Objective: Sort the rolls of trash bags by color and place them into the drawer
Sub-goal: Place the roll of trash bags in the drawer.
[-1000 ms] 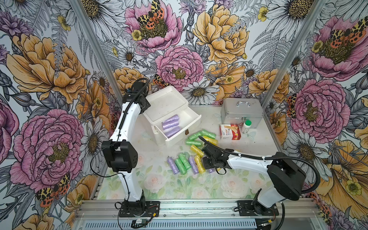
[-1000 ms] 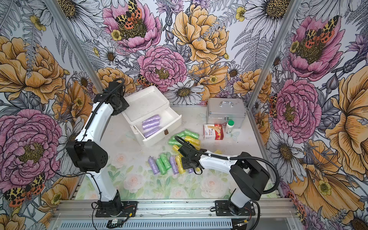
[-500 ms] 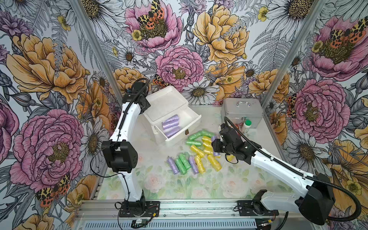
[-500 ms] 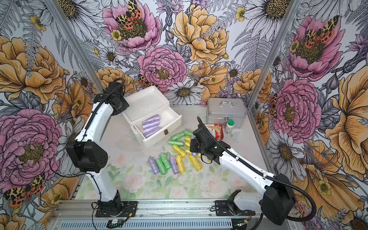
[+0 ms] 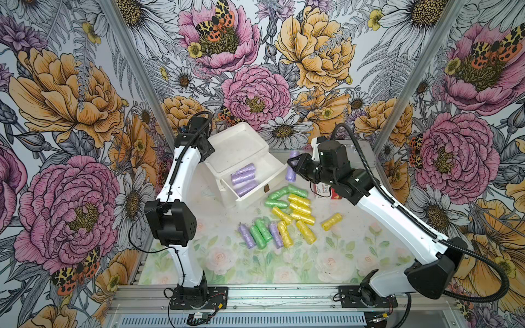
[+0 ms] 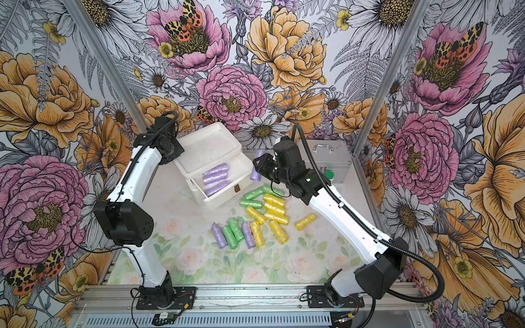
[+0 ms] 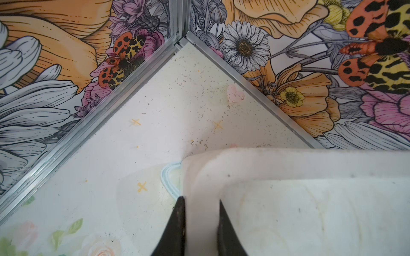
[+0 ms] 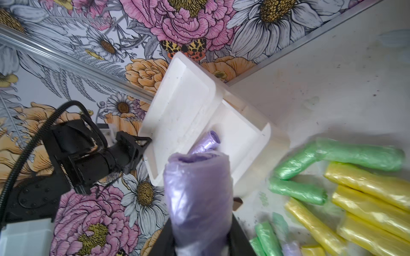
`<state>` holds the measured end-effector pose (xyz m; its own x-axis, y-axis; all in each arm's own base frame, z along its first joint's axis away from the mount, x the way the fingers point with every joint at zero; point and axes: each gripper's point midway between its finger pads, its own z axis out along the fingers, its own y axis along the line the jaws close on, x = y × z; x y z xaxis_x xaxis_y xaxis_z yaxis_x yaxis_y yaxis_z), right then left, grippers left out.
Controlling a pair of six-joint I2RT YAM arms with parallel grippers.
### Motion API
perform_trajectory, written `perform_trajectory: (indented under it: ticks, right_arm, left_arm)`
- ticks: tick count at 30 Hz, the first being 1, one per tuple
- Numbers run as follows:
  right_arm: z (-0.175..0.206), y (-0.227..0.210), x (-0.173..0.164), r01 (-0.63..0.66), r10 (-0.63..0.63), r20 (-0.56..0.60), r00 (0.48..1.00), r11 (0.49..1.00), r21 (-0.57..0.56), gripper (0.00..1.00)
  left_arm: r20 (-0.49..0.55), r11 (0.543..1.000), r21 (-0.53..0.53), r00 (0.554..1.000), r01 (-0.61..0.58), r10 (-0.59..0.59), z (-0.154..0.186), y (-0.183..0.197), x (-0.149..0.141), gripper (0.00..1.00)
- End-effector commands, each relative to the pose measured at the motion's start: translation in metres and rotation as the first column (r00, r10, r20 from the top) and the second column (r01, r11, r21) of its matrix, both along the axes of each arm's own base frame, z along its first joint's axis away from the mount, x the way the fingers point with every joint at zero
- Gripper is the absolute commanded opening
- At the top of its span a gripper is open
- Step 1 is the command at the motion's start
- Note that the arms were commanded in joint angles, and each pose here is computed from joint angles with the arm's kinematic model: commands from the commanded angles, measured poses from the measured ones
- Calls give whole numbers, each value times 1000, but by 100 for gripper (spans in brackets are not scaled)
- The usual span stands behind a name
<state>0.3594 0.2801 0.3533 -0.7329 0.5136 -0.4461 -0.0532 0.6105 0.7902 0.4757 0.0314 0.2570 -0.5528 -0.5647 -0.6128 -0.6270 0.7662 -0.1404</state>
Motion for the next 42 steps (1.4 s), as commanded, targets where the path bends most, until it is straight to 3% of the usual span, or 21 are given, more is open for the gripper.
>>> perform_trajectory:
  ticks: [1,11,19,33,36,40,42]
  right_arm:
    - [6,24,21,40,-25,-88,996,984,173,32]
    - [-17,63,62,156,-95,-218,971,946,284,30]
    - [-41,98,65,170,-81,-290,954,939,299,31]
    - [-71,95,62,208,-112,-343,933,943,258,33]
    - [-80,93,63,217,-115,-365,924,943,251,42]
    - [-82,92,62,214,-110,-372,922,945,249,66]
    - [-81,90,61,210,-110,-365,924,946,246,72]
  left_arm:
    - [-74,978,-209,997,22,-38,-23,-34,-17,0]
    - [-68,975,-220,997,27,-43,-21,-37,-15,0]
    - [-71,973,-228,996,32,-49,-23,-40,-14,0]
    - [-58,971,-234,997,44,-59,-18,-41,-14,0]
    - [-59,972,-231,997,44,-59,-17,-40,-15,0]
    - [-59,972,-231,996,45,-60,-17,-39,-15,0]
    - [-60,972,-232,996,42,-58,-18,-39,-15,0]
